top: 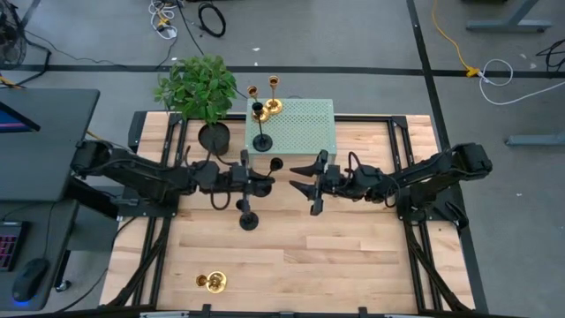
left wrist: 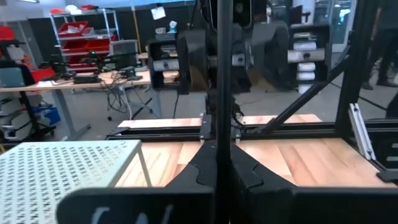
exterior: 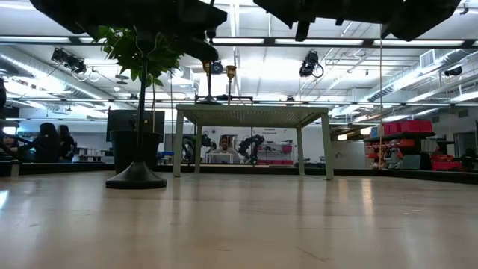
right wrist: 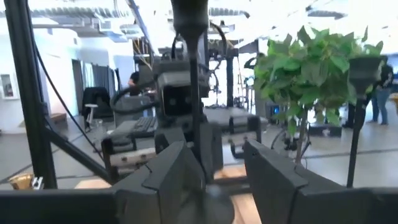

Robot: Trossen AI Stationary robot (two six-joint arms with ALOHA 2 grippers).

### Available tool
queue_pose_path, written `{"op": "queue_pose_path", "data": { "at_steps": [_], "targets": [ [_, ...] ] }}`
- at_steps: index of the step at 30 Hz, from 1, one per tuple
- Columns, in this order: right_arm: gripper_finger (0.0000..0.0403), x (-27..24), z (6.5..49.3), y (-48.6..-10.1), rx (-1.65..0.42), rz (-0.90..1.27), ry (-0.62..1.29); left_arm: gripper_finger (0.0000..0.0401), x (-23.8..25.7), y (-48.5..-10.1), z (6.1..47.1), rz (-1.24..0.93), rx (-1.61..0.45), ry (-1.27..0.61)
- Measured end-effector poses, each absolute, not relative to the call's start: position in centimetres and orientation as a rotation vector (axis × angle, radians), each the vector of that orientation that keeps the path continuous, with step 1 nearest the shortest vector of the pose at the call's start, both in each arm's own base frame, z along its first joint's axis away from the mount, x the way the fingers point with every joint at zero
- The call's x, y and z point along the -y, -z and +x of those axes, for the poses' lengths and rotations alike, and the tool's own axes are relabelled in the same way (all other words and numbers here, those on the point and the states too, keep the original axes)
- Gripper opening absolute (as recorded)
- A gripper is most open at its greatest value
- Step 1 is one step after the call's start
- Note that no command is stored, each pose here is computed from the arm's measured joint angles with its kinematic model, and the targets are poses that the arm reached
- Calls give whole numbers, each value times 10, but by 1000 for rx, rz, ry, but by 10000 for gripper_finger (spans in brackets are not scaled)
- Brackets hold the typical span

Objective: Pick & Place candle stick holders
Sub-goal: Put the top black candle holder on the shelf

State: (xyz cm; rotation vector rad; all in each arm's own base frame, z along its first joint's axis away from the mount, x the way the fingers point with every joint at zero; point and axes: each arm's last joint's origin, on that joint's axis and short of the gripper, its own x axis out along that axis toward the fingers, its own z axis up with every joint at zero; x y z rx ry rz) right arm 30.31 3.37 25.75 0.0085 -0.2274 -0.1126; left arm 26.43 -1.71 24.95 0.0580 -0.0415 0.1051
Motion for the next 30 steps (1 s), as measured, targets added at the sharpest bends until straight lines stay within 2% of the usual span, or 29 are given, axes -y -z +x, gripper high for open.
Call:
{"op": "queue_pose_path", "data": {
  "at_steps": [16,23,30],
  "targets": [
    [169,-32,355,-269,243,-48,110,5,14,-247,268,49,55,-98],
    [167,-30,364,-275,247,-51,103,5,14,-247,268,49,57,-85],
    [127,-28,364,-276,253,-50,110,5,14,-247,268,49,57,-85]
  ]
}}
